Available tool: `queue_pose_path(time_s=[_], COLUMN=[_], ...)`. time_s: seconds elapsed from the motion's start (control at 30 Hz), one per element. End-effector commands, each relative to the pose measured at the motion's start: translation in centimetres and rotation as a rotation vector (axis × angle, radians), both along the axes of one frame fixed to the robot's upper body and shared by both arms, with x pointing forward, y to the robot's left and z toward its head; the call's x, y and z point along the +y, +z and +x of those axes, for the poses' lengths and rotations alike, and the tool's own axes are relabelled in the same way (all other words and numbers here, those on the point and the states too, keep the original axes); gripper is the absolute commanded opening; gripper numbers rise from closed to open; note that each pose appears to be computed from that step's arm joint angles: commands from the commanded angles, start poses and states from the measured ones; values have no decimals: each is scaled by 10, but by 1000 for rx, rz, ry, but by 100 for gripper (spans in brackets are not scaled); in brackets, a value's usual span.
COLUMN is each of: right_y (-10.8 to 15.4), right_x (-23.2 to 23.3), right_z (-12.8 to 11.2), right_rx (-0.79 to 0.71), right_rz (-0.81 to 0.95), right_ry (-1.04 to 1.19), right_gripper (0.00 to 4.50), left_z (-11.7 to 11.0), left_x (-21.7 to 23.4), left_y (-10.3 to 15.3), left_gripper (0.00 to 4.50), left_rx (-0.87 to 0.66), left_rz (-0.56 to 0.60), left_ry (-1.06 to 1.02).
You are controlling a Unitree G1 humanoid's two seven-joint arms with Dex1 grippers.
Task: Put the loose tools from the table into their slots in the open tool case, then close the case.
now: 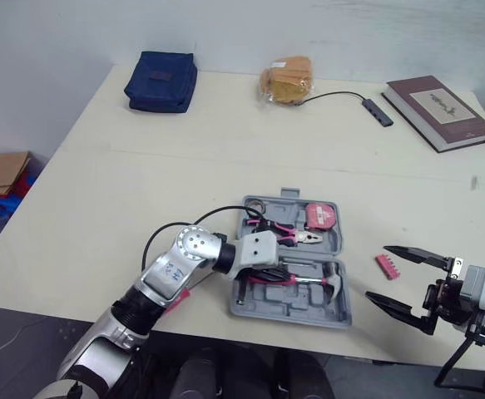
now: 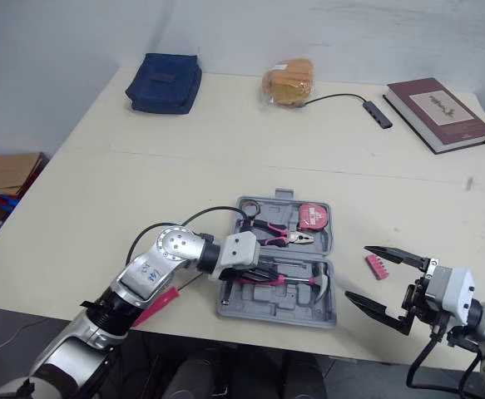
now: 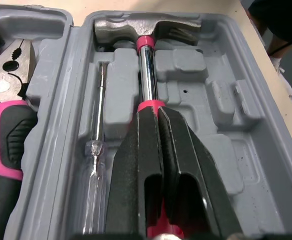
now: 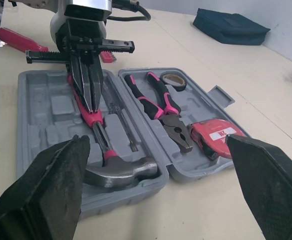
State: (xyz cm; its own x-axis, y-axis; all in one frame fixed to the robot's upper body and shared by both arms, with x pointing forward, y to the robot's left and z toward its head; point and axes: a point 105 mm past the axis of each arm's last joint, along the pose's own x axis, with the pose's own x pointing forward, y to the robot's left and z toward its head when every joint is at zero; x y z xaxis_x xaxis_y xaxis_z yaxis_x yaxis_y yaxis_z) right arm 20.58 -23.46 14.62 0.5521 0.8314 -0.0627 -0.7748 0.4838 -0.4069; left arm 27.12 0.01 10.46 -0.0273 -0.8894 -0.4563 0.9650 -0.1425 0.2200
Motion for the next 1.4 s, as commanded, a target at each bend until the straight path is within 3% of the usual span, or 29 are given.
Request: queue_pose_path(time_s=[0.03, 0.27, 0.43, 0.6, 1.0, 1.1, 1.3, 1.4], right_y=[2, 3, 2, 2, 3, 5, 8, 10], right_x=[2, 1, -1, -4, -12, -17, -32, -41], right_z=[-2, -3, -6, -6, -8, -8, -9, -10], right_rx=[-20, -19, -17, -20, -25, -24, -23, -33], right_rz=[1, -1, 0, -3, -16, -28, -57, -73], right_ry=[4, -4, -17, -34, -64, -73, -101, -129], right_gripper=[450, 450, 450, 450, 450, 450, 450, 450], left_z=[-3, 0, -9, -6, 4, -6, 14, 19], left_x=[4, 9, 32, 40, 5, 13, 57, 85], left_y=[-32, -51, -81, -88, -4, 39, 74, 74], left_gripper=[5, 5, 5, 5, 5, 5, 5, 5], left_rx=[60, 123, 199, 214, 45, 17, -209, -208], left_rz=[131, 237, 424, 458, -32, -196, -305, -301], left_ry=[15, 84, 97, 132, -8, -132, -86, -11])
